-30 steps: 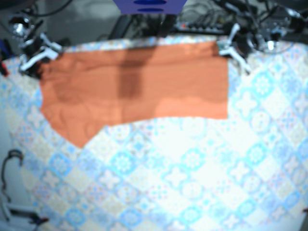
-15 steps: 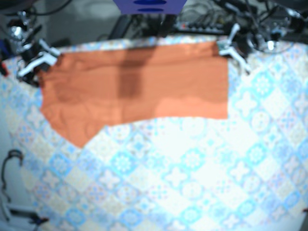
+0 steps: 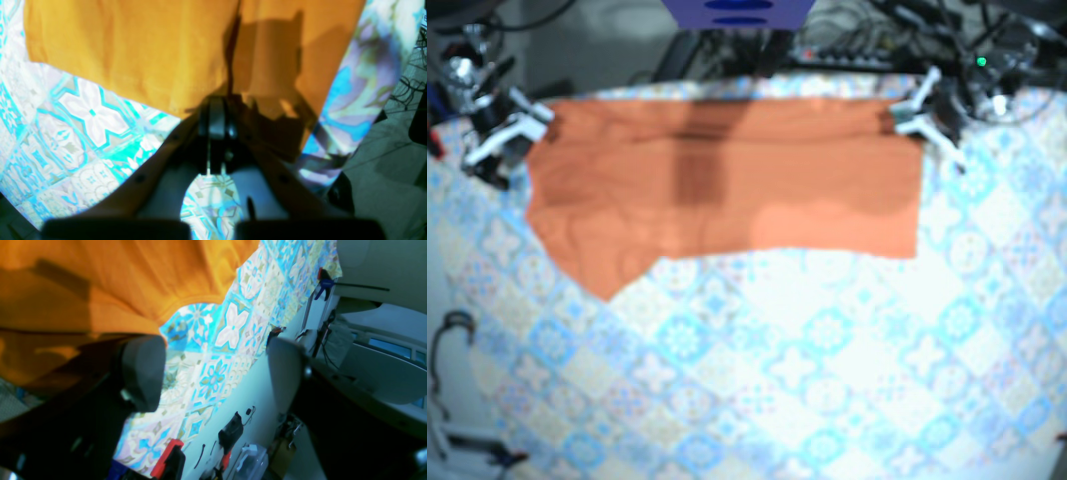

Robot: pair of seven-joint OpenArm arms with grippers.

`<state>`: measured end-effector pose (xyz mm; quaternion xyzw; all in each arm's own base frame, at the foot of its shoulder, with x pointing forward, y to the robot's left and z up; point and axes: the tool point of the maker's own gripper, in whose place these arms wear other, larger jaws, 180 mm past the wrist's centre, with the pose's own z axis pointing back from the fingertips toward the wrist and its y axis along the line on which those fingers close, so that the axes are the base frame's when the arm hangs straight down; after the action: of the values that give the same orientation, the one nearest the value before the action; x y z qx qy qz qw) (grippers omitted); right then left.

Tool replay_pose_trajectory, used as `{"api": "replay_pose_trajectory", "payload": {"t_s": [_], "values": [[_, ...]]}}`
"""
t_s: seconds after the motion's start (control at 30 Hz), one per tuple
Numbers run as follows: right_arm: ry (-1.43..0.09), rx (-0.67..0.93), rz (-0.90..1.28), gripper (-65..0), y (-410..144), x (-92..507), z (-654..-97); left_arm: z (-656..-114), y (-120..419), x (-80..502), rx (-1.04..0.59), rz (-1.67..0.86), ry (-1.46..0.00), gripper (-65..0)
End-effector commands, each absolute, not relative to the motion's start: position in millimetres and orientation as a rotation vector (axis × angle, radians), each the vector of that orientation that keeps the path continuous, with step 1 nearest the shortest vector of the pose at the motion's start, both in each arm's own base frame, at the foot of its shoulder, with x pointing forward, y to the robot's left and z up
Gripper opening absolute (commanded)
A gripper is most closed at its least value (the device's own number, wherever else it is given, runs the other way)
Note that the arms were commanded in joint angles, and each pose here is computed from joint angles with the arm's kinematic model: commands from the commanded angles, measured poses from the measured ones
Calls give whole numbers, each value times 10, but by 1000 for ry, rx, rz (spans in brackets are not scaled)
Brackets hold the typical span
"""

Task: Fold the T-shirt properly
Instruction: 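Open both grippers and release the collar edge, then move both grippers along the shirt's side edges toward the hem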

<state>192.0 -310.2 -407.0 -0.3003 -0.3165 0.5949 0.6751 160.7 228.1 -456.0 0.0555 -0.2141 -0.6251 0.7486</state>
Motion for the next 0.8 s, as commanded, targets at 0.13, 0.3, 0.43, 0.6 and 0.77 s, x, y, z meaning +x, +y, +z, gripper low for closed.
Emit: {"api": "replay_pose_trajectory", "payload": {"t_s": [0.13, 0.3, 0.43, 0.6, 0.77], "values": [[-735, -718, 1342, -182, -3167, 2009, -3940, -4402, 2192, 1719, 135, -1393, -524, -650], [-729, -758, 1317, -182, -3296, 2042, -3853, -4299, 2060, 1773, 127, -1407, -571, -650], [-753, -790, 1304, -182, -3335, 2148, -3752, -4134, 2001, 1902, 148, -1401, -630, -650], [-797, -815, 1302, -180, -3276, 2272, -3623, -3839, 2006, 2156, 208, -1361, -726, -650], [-891, -868, 1284, -182, -3183, 2583, -3359, -3576, 2186, 2463, 301, -1253, -812, -593]]}}
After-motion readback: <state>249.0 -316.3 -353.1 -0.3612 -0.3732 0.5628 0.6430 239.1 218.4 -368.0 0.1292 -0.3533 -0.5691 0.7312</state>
